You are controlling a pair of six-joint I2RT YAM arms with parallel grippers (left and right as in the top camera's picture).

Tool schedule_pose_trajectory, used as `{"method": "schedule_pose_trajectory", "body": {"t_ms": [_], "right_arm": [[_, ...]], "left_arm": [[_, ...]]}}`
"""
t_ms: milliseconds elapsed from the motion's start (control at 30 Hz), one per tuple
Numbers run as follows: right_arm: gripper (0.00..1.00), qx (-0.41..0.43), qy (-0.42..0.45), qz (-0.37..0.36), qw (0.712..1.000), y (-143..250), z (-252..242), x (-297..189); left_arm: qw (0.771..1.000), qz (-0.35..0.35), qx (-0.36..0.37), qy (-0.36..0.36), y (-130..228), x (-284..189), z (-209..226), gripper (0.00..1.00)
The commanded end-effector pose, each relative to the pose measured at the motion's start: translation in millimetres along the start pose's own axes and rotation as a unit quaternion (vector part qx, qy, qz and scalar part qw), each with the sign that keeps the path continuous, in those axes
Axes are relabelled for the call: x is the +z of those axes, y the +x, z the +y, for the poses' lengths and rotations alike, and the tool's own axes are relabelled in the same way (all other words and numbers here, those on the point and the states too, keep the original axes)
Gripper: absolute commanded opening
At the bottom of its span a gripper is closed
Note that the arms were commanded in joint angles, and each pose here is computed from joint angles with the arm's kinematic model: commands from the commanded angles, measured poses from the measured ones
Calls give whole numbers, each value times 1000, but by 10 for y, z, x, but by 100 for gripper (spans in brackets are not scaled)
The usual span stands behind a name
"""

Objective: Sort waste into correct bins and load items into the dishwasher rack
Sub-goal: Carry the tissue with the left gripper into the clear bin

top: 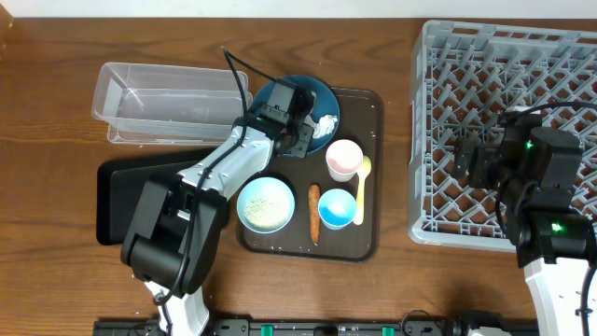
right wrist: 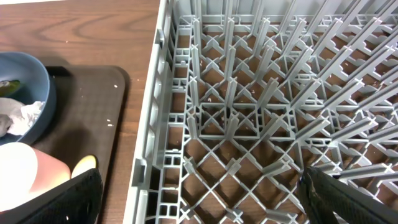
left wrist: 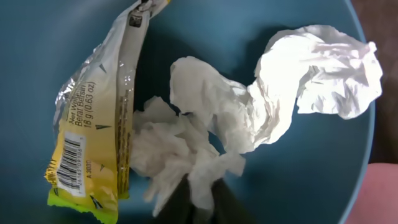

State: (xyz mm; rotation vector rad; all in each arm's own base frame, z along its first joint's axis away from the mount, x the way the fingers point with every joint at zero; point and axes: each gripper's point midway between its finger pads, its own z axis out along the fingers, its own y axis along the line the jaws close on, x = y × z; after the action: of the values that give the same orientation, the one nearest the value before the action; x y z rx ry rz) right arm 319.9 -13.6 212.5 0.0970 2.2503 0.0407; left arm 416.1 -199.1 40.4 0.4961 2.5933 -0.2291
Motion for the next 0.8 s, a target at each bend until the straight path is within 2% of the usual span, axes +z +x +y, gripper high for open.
{"method": "schedule_pose_trajectory", "body": {"t_ms": [0, 233, 400, 633, 767], "right_arm": [[99, -2, 3, -12, 1000, -104, -27, -51], [99, -3, 3, -12, 1000, -104, -27, -51], [99, -3, 3, -13, 1000, -105, -28, -51], [99, -2, 3, -13, 1000, -105, -27, -51], [99, -2, 3, -13, 1000, -105, -27, -51]], "left_arm": [[1000, -19, -3, -14, -129, -105, 29, 6], [990, -117, -15, -81, -577, -877, 241, 6], [969, -188, -51, -153, -798, -1509, 674, 6], [957, -177, -108, -205, -682, -1551, 1360, 7], [953, -153, -135, -226, -543, -1427, 1687, 14]]}}
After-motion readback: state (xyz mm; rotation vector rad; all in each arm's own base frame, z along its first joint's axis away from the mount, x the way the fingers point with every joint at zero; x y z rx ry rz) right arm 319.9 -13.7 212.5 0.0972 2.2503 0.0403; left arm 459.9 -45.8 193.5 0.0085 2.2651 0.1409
